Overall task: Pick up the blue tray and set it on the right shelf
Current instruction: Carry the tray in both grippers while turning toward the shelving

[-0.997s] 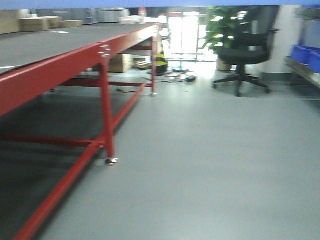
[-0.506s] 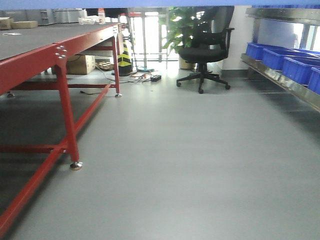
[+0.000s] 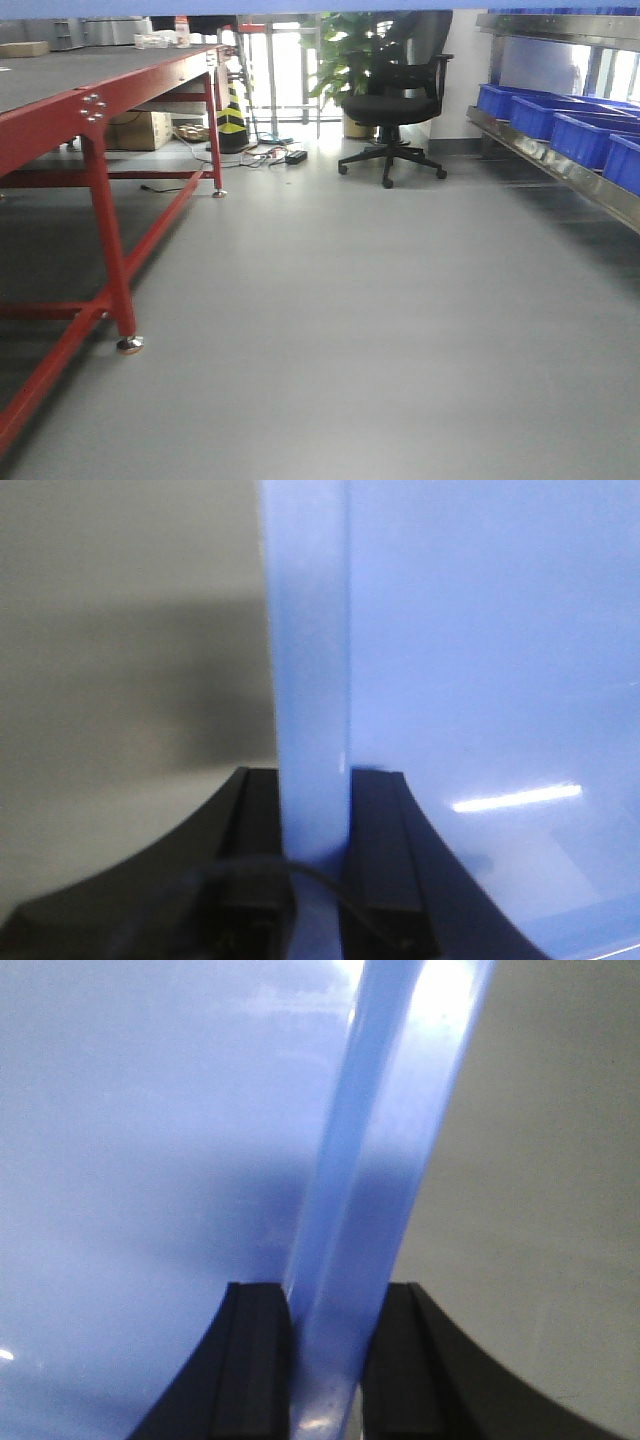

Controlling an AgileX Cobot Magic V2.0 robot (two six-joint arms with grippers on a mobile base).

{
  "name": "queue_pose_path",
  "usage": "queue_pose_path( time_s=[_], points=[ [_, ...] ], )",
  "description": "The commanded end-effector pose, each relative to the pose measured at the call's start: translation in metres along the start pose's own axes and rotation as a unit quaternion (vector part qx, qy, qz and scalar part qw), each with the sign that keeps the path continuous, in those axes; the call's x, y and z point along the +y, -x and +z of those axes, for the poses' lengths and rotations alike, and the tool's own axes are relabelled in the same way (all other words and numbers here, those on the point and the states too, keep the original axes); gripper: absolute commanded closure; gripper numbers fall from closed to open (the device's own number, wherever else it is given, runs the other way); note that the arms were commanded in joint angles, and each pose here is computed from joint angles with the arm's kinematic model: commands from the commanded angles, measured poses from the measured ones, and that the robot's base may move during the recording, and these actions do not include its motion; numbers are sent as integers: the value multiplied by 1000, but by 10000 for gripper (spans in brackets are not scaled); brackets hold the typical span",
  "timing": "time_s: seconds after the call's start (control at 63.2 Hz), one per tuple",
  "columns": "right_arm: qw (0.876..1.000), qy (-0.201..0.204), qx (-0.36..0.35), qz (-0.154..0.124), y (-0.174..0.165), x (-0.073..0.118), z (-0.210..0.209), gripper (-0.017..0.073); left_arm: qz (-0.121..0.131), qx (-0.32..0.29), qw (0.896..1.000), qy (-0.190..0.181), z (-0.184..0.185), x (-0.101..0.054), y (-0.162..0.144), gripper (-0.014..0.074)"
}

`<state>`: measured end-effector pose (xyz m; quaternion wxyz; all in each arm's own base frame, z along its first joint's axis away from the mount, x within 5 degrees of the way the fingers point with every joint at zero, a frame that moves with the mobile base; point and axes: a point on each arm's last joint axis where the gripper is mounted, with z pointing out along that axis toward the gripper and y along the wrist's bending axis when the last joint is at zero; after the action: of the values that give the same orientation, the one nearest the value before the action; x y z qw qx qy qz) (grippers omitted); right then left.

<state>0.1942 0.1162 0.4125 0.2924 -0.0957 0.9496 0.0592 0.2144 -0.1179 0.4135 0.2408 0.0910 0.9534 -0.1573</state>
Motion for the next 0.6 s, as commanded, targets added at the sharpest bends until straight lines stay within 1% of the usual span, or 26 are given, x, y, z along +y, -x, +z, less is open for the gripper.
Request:
queue_pose_path(
  time_s=[0.0,0.585],
  points=[
    [999,-11,-30,-23,3,-5,-17,501,16,14,1000,1,-17,-1,-8,642],
    [999,-11,-30,-23,3,-5,-17,501,16,14,1000,1,-17,-1,-8,642]
  ],
)
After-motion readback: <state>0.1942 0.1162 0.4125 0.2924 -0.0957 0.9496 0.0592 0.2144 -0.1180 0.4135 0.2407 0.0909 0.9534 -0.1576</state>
